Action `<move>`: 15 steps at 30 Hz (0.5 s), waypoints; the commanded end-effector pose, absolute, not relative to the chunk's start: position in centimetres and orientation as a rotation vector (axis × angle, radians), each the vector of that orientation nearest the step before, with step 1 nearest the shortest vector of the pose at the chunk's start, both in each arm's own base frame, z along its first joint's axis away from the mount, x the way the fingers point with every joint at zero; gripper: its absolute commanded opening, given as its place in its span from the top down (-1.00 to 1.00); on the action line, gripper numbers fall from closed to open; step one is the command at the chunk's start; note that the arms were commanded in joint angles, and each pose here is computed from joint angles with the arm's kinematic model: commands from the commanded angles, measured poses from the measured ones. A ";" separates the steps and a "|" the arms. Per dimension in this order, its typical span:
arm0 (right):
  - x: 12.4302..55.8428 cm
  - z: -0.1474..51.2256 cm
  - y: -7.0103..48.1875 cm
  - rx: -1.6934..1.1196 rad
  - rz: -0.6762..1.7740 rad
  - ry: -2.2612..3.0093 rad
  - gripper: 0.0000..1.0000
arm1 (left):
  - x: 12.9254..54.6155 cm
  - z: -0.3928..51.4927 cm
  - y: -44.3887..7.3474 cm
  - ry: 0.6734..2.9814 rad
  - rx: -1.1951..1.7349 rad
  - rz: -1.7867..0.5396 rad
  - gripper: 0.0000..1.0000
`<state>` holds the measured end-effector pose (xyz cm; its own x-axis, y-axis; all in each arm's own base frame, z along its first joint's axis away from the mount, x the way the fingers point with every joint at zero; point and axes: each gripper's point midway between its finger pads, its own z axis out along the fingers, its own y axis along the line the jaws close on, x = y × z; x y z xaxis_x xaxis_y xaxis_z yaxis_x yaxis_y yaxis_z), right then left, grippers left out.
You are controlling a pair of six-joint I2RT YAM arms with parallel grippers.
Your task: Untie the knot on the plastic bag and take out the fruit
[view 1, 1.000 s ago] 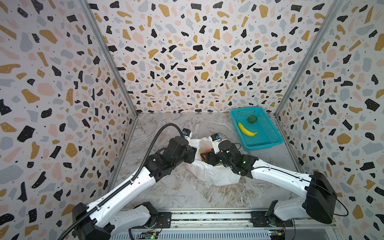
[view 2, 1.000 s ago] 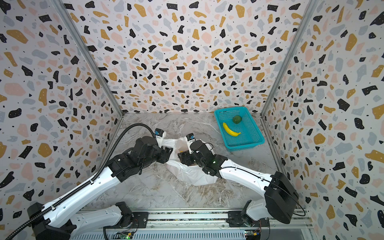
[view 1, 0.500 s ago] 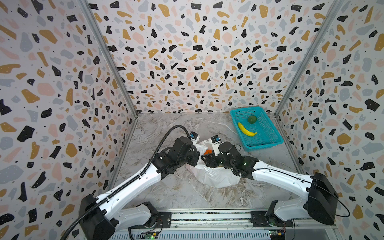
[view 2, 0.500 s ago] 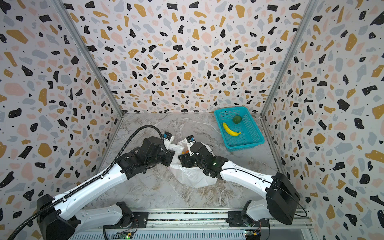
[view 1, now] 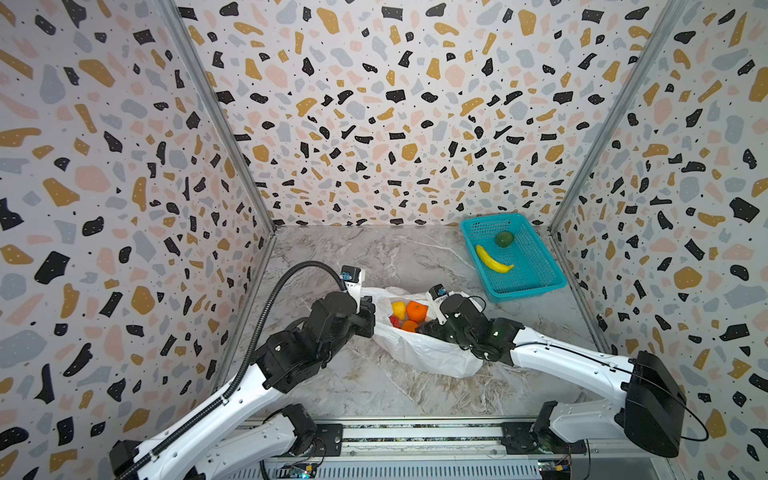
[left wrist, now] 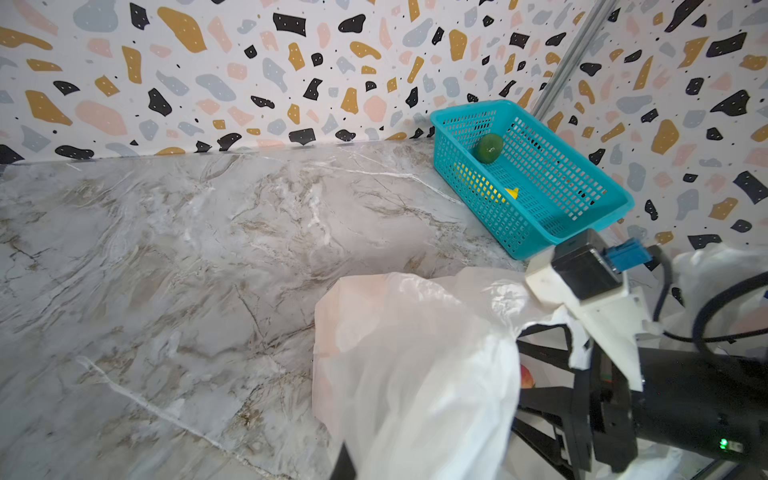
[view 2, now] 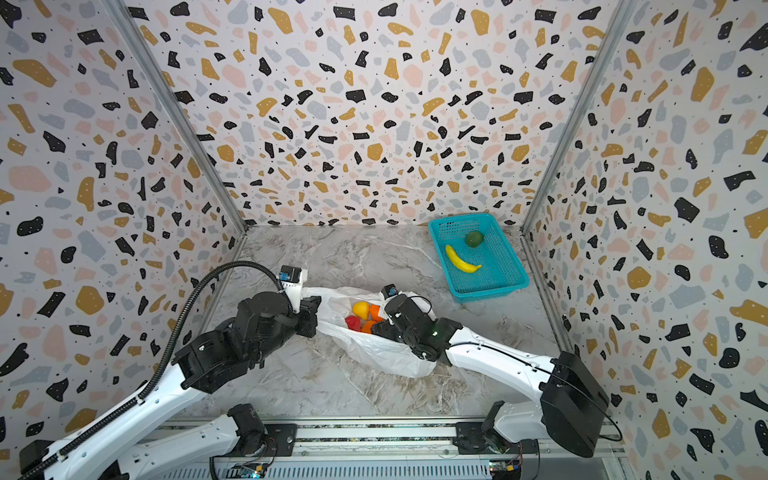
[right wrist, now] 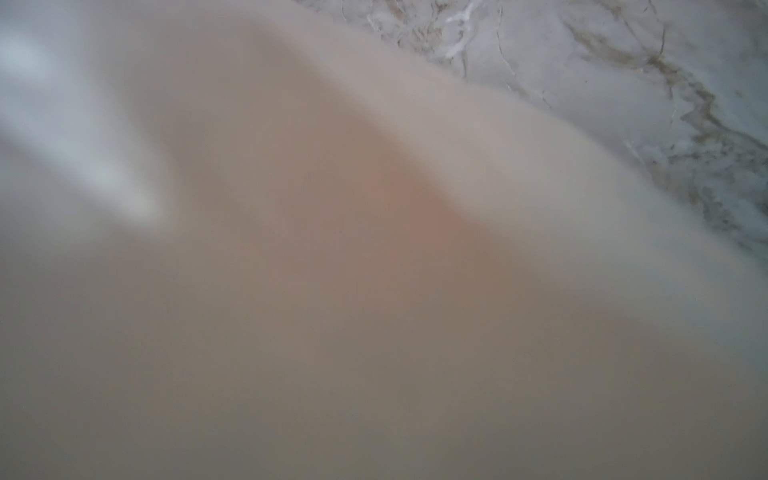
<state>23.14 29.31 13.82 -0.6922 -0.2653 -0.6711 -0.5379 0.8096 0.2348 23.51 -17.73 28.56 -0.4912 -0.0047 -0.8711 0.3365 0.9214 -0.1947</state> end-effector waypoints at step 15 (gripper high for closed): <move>38.9 18.4 31.5 -0.465 0.265 2.119 -0.70 | 19.8 23.0 -20.4 2.131 0.275 -0.541 1.00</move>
